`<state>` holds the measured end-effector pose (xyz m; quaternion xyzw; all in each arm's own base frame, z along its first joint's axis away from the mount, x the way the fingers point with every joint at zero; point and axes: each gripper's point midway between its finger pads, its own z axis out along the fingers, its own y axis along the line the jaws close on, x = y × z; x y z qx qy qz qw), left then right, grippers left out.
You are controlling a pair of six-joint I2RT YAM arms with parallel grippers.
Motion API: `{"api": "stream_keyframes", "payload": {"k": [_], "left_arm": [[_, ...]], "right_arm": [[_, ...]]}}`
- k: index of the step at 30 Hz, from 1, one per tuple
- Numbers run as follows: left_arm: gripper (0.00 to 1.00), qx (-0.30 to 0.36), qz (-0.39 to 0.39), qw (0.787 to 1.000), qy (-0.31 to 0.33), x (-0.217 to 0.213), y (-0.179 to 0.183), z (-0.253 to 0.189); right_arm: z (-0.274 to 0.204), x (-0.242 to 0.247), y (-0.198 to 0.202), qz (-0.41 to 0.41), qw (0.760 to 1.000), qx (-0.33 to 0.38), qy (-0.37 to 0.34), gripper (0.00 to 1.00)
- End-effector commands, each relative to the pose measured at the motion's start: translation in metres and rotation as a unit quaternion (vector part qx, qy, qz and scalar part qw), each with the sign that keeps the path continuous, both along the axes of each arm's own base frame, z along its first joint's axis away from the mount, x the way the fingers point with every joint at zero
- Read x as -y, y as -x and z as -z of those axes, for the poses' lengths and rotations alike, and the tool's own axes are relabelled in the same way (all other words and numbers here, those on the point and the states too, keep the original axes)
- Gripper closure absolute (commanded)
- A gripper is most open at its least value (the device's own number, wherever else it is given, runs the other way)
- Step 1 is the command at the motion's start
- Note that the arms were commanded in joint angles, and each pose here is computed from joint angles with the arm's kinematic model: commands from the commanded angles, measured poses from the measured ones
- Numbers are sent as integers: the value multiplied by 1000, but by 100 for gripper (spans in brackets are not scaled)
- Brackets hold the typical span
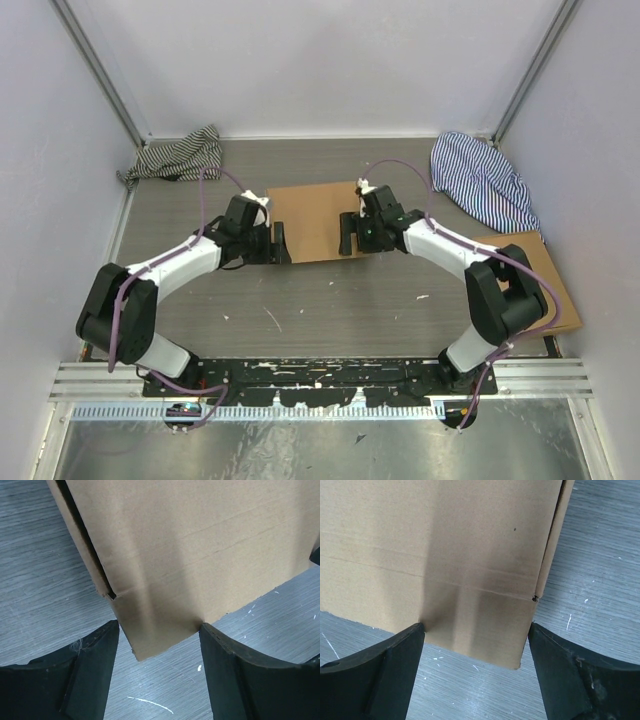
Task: Fold the paper box
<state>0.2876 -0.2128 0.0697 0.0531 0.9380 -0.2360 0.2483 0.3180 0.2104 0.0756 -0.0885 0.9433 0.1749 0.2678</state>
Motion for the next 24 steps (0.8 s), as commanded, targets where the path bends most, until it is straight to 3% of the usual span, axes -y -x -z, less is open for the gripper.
{"api": "stream_keyframes", "payload": {"k": [1, 10, 14, 17, 18, 19, 21, 24], "left_arm": [[29, 6, -1, 1000, -15, -4, -4, 9], [35, 0, -36, 997, -72, -26, -7, 30], [40, -1, -41, 997, -71, -27, -4, 29], [48, 22, -43, 998, -49, -26, -1, 12], [57, 33, -44, 998, -39, -26, 1, 3], [71, 42, -45, 998, -30, -26, 3, -5], [97, 63, -49, 997, -9, -26, 6, -22], [100, 91, -37, 995, 33, -19, 13, -46]], "right_arm": [[8, -1, -7, 8, 1000, 9, 2, 12], [28, 13, -7, 33, 999, -2, 40, 15], [13, 10, -6, 29, 999, 10, 26, 17], [-15, 7, -5, 21, 999, 32, 10, 21], [-27, 7, -5, 20, 999, 42, 3, 24], [-39, 5, -7, 17, 998, 52, -3, 30], [-65, 0, -13, 10, 997, 74, -18, 52], [-96, -12, -37, 4, 994, 109, -27, 83]]}}
